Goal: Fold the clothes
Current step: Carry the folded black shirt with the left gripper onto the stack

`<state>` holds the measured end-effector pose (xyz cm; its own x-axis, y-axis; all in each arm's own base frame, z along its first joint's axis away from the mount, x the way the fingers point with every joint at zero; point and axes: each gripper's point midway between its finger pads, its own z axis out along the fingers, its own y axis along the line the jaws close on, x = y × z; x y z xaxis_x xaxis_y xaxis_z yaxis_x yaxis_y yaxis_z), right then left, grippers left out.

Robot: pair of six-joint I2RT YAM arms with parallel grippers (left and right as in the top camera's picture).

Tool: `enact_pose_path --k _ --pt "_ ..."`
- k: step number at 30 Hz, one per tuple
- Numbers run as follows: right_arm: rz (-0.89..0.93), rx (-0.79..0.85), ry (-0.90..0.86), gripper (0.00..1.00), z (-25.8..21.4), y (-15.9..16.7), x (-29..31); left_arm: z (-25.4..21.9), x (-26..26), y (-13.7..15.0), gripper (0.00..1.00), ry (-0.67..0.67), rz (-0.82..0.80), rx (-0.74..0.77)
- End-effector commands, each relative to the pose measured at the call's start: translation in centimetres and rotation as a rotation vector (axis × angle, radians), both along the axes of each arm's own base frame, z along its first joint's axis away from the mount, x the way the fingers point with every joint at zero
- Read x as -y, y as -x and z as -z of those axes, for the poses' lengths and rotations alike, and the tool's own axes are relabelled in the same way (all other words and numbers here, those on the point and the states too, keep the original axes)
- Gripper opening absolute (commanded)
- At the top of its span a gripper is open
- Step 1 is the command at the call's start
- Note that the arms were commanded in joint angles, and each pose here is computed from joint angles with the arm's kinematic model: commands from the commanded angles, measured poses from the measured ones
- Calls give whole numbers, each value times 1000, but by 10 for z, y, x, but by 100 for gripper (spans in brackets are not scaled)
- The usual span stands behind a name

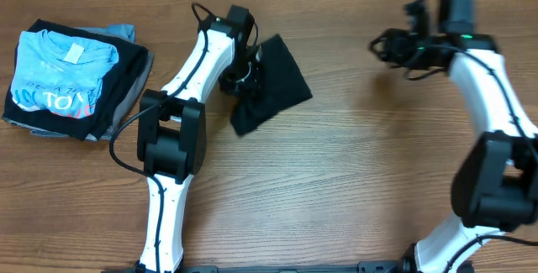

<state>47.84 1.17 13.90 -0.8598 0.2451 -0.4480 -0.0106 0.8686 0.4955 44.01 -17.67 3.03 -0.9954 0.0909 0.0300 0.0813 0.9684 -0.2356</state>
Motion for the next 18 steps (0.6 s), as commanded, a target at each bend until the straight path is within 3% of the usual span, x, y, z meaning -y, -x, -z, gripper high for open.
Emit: enact_pose_path --k 1,9,15,18 --pt "109 -73 3 100 14 10 44 -62 -21 -44 4 -60 -39 179" --pt "205 -71 20 100 15 14 88 -177 -91 -69 4 -1 -297 353" --pt "205 -70 20 100 15 14 88 -199 -197 -67 4 52 -553 353" --pt "205 -70 20 100 15 14 88 -203 -244 -59 4 144 -663 329"
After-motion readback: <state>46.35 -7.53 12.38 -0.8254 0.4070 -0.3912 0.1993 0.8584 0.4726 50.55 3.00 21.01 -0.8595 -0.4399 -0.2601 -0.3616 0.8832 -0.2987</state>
